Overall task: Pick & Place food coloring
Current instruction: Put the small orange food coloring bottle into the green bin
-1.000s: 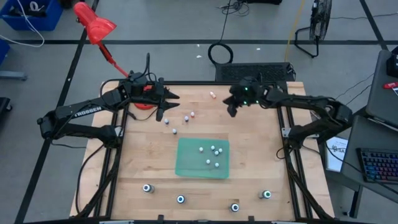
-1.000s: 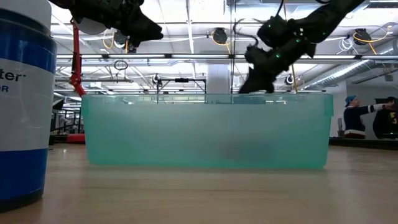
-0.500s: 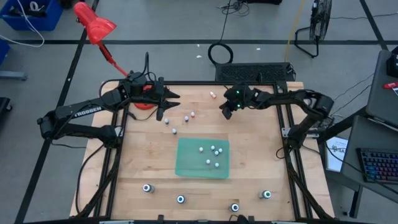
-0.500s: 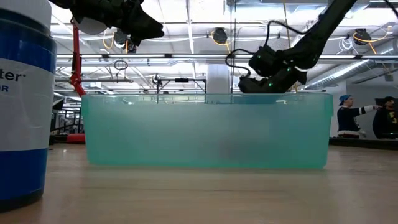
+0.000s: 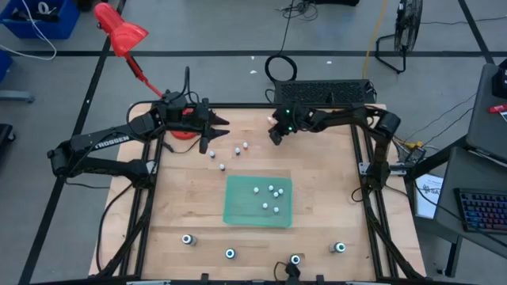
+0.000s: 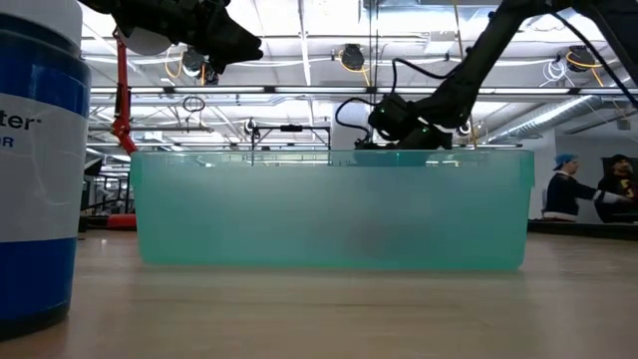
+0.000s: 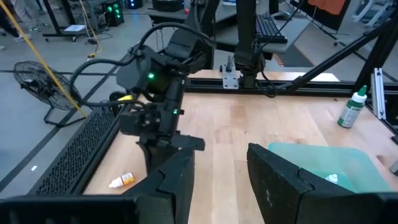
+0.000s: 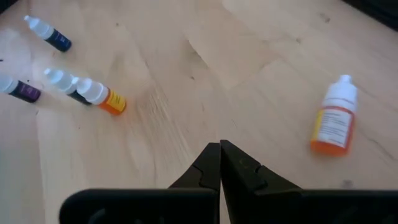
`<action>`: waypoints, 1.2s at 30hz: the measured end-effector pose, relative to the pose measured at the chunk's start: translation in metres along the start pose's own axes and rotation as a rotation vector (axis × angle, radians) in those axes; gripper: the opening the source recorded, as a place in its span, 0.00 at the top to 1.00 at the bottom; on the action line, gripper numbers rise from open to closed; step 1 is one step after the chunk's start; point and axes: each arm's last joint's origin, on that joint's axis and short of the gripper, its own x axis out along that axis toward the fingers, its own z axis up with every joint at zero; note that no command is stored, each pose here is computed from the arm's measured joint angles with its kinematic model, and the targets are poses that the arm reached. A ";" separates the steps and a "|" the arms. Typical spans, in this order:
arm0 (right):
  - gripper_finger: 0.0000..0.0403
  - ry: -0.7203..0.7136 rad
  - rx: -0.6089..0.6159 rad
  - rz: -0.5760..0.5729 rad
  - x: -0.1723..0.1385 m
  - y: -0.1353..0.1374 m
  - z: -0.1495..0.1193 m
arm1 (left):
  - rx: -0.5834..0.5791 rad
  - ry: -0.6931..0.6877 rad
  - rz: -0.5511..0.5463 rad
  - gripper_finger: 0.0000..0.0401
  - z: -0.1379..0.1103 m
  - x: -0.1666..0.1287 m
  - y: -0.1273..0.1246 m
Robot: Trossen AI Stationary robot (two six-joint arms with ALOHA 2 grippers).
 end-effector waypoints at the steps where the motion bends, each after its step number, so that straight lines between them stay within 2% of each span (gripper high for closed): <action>1: 1.00 0.002 0.001 -0.001 0.002 -0.001 0.001 | -0.001 0.002 0.000 0.63 0.000 0.000 0.000; 12: 1.00 -0.011 0.060 -0.044 0.016 -0.023 0.015 | 0.006 0.004 0.000 0.63 0.000 0.000 0.000; 18: 1.00 -0.011 0.076 -0.162 0.015 -0.033 0.015 | 0.006 0.005 -0.001 0.63 -0.001 0.000 0.000; 23: 1.00 0.004 0.076 -0.160 0.015 -0.034 0.014 | 0.006 0.005 -0.001 0.63 -0.001 0.000 0.000; 30: 0.97 -0.001 -0.058 -0.136 0.013 -0.020 0.017 | 0.006 0.005 -0.001 0.63 -0.001 0.000 0.000; 34: 0.89 0.006 -0.155 -0.129 0.011 -0.011 0.019 | 0.006 0.006 -0.001 0.63 -0.001 0.000 0.000; 36: 0.84 0.001 -0.200 -0.171 0.009 -0.007 0.021 | 0.007 0.006 -0.001 0.63 -0.001 0.000 0.000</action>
